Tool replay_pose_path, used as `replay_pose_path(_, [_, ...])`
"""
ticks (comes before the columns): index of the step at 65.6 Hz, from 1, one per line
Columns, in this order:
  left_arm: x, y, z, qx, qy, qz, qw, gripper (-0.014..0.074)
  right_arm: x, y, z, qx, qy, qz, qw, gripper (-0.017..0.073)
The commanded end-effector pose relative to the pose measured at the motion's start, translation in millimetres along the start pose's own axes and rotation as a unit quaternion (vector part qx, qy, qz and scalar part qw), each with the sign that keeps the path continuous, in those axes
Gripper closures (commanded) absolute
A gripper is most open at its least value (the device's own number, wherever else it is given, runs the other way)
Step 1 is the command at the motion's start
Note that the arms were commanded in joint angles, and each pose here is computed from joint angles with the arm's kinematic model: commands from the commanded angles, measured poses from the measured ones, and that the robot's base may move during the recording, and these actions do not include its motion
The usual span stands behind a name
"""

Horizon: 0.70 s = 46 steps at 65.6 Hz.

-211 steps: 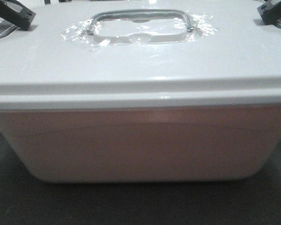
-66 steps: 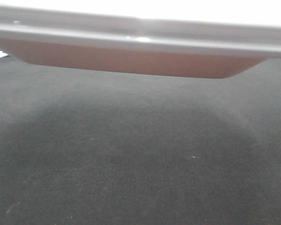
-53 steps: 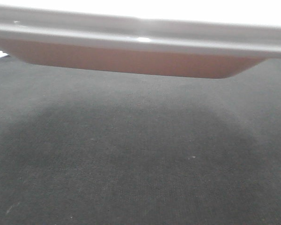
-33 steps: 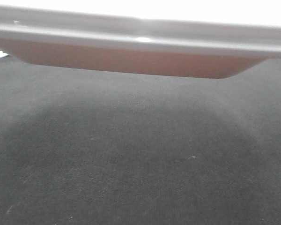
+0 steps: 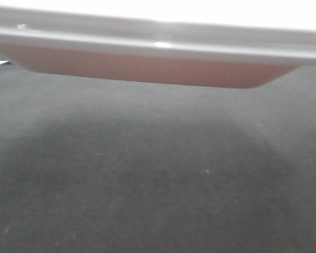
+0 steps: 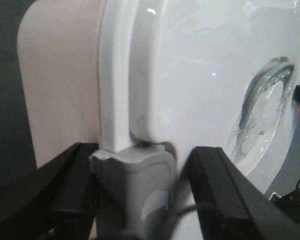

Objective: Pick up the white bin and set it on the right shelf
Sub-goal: 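Hold the bin raised with both grippers while the base turns away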

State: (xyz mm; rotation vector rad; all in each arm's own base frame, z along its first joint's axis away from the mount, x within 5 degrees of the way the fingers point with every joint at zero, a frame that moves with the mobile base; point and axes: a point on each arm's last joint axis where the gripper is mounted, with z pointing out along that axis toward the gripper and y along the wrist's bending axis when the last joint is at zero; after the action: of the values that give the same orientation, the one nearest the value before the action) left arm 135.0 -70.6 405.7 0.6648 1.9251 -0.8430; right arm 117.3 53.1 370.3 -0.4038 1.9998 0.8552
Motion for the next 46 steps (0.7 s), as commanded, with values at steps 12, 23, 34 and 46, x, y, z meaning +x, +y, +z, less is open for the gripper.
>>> replay_pose_path(12, [-8.8, -32.0, -7.8, 0.128, -0.02, -0.002, 0.992, 0.0353, -13.3, 24.5, -6.6, -0.099, -0.048, 0.013, 0.994, 0.0198])
replay_pose_path(23, [-8.8, -32.0, -7.8, 0.128, -0.02, -0.002, 0.992, 0.0353, -13.3, 24.5, -6.6, -0.099, -0.048, 0.013, 0.994, 0.0198])
replay_pose_path(34, [-8.8, -32.0, -7.8, 0.128, -0.02, -0.002, 0.992, 0.0353, -13.3, 24.5, -6.6, -0.099, -0.048, 0.013, 0.994, 0.0198])
replay_pose_path(46, [-8.8, -32.0, -7.8, 0.128, -0.02, -0.002, 0.992, 0.0353, -13.3, 24.5, -6.6, -0.099, -0.048, 0.013, 0.994, 0.0198])
